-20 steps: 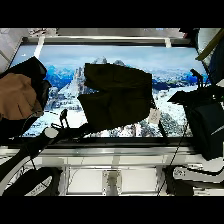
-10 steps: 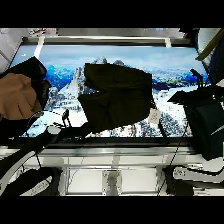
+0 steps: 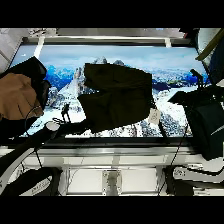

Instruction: Fold the clothes and pants, and hang the long-sleeved shirts on hangers.

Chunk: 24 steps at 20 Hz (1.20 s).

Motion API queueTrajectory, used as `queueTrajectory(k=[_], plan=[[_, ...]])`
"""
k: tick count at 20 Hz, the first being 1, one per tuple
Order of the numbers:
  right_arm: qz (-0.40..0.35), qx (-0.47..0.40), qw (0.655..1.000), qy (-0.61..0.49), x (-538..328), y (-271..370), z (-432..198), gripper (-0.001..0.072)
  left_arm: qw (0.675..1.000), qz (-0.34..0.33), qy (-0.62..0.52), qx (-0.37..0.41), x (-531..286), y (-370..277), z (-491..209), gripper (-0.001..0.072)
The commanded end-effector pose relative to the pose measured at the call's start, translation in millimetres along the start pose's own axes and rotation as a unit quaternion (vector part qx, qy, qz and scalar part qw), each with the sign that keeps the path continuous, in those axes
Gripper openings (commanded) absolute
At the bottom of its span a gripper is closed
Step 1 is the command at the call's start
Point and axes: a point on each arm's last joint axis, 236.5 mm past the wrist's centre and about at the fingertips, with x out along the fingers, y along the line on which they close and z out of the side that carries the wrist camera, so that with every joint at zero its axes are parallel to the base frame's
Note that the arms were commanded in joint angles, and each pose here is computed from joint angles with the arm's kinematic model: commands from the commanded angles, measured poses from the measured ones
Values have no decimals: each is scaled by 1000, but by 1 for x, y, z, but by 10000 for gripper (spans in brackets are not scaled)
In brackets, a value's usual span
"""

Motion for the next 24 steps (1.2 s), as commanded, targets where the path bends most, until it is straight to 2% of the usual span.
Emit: queueTrajectory(k=[1, 8, 11, 13, 15, 16, 18, 24], plan=[[-11, -2, 1000, 10, 0, -5, -5, 451, 999, 0, 52, 7, -9, 9, -16, 530], [-10, -2, 1000, 6, 0, -5, -3, 451, 996, 6, 89, 15, 3, 10, -38, 528], [-11, -2, 1000, 6, 0, -5, -3, 451, 997, -4, 81, -13, 15, 3, -38, 510], [-11, -2, 1000, 6, 0, -5, -3, 451, 998, -17, 66, 3, 16, -6, -28, 462], [-11, -2, 1000, 6, 0, -5, -3, 451, 999, -18, 46, 9, 16, -11, -14, 227], [-12, -5, 1000, 7, 0, -5, -3, 451, 999, -17, 36, 13, 16, -12, -7, 176], [-12, -8, 1000, 7, 0, -5, -3, 451, 999, -19, 31, 15, 16, -15, -4, 14], [1, 9, 999, 33, 16, -7, -24, 452, 999, -23, 30, 18, 15, -19, -2, 12]])
